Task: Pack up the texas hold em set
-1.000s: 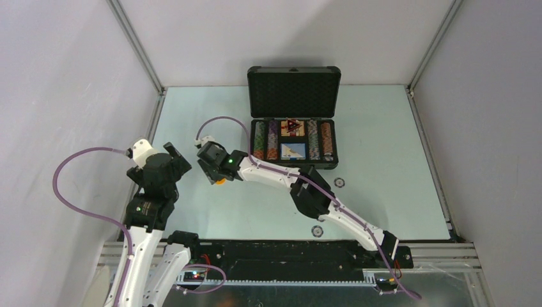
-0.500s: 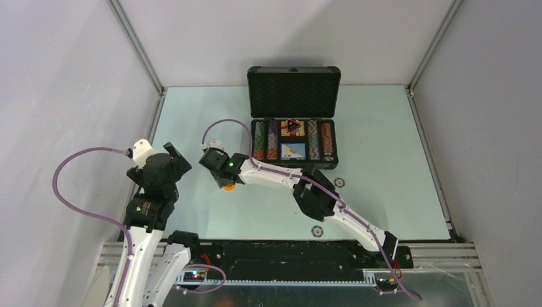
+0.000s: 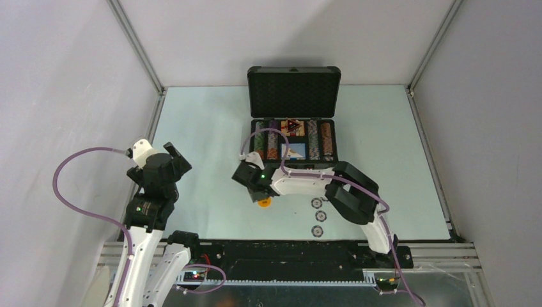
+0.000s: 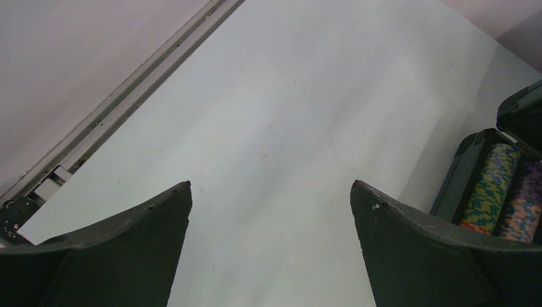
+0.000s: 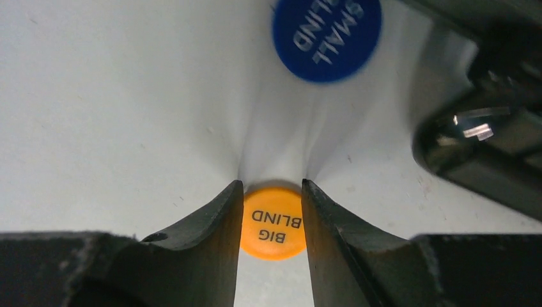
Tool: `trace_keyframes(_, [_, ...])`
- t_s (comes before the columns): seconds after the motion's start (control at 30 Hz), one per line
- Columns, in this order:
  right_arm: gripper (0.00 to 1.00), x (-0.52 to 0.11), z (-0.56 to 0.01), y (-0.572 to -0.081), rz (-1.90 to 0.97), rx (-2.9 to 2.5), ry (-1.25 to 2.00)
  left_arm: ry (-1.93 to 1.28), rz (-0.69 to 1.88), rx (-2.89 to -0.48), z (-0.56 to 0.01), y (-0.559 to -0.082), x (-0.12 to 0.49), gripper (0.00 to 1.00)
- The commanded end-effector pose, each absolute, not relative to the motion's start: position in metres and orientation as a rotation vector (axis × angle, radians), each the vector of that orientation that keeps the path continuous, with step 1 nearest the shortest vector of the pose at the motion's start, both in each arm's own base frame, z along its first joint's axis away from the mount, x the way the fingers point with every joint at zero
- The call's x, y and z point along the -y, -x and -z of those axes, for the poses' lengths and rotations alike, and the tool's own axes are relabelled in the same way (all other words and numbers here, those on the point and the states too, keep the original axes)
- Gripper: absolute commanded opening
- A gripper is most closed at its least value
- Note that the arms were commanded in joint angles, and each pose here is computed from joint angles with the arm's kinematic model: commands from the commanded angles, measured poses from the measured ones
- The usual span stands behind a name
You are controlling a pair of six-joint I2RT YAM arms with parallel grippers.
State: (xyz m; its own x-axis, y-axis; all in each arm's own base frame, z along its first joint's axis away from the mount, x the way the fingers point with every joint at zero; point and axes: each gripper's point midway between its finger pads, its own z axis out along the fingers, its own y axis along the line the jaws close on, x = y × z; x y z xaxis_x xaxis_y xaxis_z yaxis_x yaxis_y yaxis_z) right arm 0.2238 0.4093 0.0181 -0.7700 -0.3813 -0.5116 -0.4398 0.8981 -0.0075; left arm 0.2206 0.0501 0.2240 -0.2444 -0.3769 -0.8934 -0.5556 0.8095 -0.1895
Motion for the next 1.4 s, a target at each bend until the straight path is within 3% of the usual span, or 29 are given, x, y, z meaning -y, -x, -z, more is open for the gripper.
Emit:
trace_keyframes(0.0, [0.43, -0.337, 0.026, -0.182, 0.127, -2.689, 0.613, 0.693, -0.172, -1.824, -0.242, -0.223, -0.049, 0.98])
trace_keyframes(0.2, [0.45, -0.331, 0.023, -0.169, 0.123, -2.695, 0.580, 0.691, -0.172, -1.823, -0.242, -0.224, -0.049, 0.98])
trace_keyframes(0.37, [0.72, -0.342, 0.017, -0.175, 0.027, -2.710, 0.515, 0.688, -0.170, -1.829, -0.241, -0.224, -0.048, 0.98])
trace_keyframes(0.47, [0.76, -0.346, 0.014, -0.176, -0.017, -2.722, 0.491, 0.687, -0.168, -1.829, -0.241, -0.224, -0.048, 0.98])
trace_keyframes(1.37, [0.53, -0.340, 0.015, -0.153, -0.015, -2.833, 0.536, 0.676, -0.156, -1.836, -0.240, -0.226, -0.045, 0.98])
